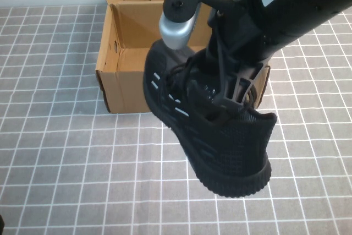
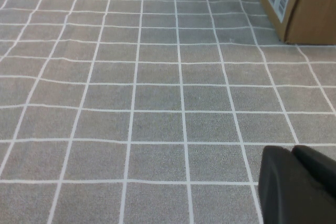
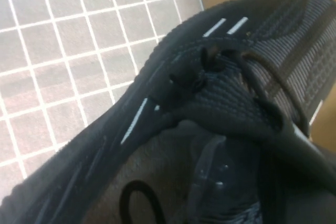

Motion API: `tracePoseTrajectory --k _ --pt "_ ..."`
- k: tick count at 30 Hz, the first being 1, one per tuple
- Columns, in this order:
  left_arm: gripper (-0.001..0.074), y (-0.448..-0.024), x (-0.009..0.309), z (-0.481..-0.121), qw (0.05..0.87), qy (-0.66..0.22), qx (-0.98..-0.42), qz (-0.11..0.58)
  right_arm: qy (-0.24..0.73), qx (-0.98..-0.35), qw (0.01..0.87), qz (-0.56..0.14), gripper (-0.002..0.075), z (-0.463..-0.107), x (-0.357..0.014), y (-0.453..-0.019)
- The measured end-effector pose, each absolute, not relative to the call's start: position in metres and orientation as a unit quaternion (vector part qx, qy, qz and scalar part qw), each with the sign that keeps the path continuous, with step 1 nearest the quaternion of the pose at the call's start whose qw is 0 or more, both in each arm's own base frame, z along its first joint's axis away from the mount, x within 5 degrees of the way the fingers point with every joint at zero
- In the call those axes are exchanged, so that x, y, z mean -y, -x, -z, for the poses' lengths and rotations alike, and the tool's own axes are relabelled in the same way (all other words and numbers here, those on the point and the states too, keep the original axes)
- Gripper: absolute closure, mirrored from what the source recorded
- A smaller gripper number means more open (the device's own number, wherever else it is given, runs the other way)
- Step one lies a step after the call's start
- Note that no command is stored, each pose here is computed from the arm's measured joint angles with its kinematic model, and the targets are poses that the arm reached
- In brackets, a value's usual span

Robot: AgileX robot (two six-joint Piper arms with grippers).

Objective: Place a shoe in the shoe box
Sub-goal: Pick up the shoe from the table

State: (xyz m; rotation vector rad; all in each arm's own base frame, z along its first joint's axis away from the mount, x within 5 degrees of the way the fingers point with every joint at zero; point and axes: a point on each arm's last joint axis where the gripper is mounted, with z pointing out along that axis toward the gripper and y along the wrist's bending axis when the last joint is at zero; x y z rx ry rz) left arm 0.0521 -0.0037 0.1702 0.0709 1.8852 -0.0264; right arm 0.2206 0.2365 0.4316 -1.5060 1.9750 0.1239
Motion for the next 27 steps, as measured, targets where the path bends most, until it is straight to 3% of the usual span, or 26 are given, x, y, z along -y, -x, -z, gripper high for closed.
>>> tracePoseTrajectory --k 14,25,27 --pt "0.0736 -0.053 0.003 -0.172 0.596 -0.032 -0.802 0.006 0.57 -0.747 0.342 -0.039 0.0732 -0.434 -0.237 -0.224" --pt "0.0736 -0.056 0.0 -0.211 0.741 0.129 -0.64 0.156 0.519 -0.77 0.371 -0.024 0.0732 -0.434 -0.245 -0.255" --pt "0.0736 -0.056 0.0 -0.213 0.738 0.146 -0.635 0.177 0.504 -0.778 0.374 -0.027 0.0732 -0.436 -0.246 -0.267"
